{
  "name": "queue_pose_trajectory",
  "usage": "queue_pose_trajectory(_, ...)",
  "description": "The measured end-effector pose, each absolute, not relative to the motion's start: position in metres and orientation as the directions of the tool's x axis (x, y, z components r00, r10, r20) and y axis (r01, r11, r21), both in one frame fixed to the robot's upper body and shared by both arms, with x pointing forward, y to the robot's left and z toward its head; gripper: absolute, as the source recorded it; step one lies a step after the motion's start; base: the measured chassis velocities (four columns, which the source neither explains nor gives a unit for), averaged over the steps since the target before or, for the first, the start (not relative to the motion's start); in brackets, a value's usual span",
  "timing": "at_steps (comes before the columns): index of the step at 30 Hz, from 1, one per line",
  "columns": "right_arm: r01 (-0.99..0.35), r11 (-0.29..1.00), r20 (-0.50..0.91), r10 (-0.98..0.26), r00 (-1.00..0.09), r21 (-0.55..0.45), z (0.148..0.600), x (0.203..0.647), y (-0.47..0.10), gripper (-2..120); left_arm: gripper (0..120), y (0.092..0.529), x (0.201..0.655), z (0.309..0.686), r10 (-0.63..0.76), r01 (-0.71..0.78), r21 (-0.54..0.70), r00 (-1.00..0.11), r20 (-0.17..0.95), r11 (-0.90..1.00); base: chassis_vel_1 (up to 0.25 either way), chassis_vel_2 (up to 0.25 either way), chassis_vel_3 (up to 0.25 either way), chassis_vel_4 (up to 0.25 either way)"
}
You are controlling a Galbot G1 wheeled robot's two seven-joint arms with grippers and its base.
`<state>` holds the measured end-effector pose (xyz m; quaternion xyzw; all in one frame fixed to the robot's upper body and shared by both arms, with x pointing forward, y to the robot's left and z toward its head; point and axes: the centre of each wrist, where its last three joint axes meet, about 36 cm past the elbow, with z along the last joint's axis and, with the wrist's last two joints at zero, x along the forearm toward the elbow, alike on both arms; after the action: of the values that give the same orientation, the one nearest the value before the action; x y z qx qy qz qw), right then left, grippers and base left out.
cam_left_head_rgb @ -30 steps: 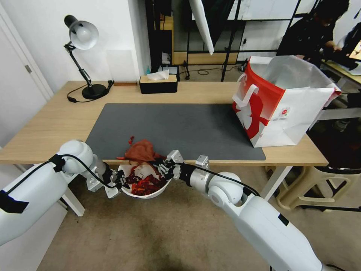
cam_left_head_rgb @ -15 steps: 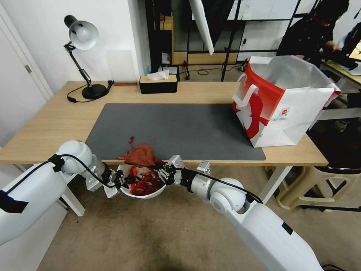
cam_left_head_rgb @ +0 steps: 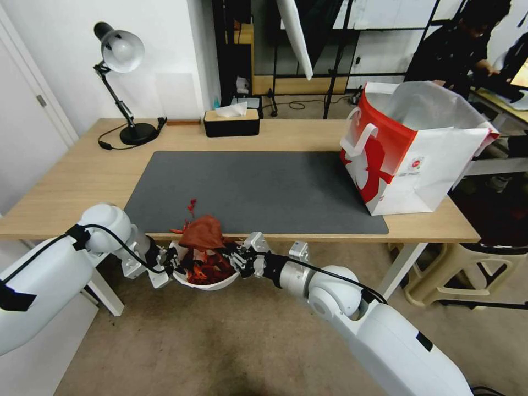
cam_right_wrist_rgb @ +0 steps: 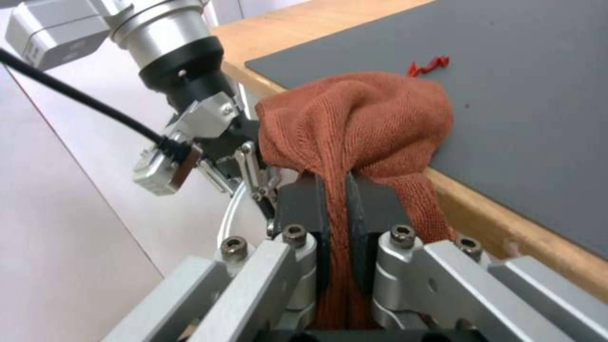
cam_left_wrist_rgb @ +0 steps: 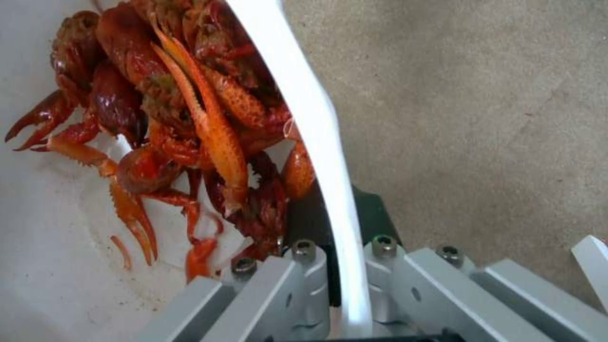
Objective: Sweep shrimp from table into container with towel, then put container into takeout bag.
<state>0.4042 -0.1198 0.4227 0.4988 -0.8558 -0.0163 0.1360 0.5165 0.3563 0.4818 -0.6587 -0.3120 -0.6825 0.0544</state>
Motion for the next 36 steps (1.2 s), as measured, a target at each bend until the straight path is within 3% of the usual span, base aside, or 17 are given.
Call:
queue_pose_trajectory(23, -0.852, 0.495, 0.214, -0.863, -0.458, 0.170, 0.424, 0.391, -0.132, 4, 0, 0.360, 0.517, 0.483, 0.337, 0.490, 0.358, -0.134, 0.932, -0.795, 0.000, 0.000, 0.000, 0.000)
queue_pose_trajectory(36, -0.842, 0.505, 0.097, -0.863, -0.496, 0.191, 0.449, 0.411, -0.138, 4, 0, 0.363, 0.511, 0.480, 0.336, 0.498, 0.355, -0.132, 0.933, -0.791, 0.000, 0.000, 0.000, 0.000)
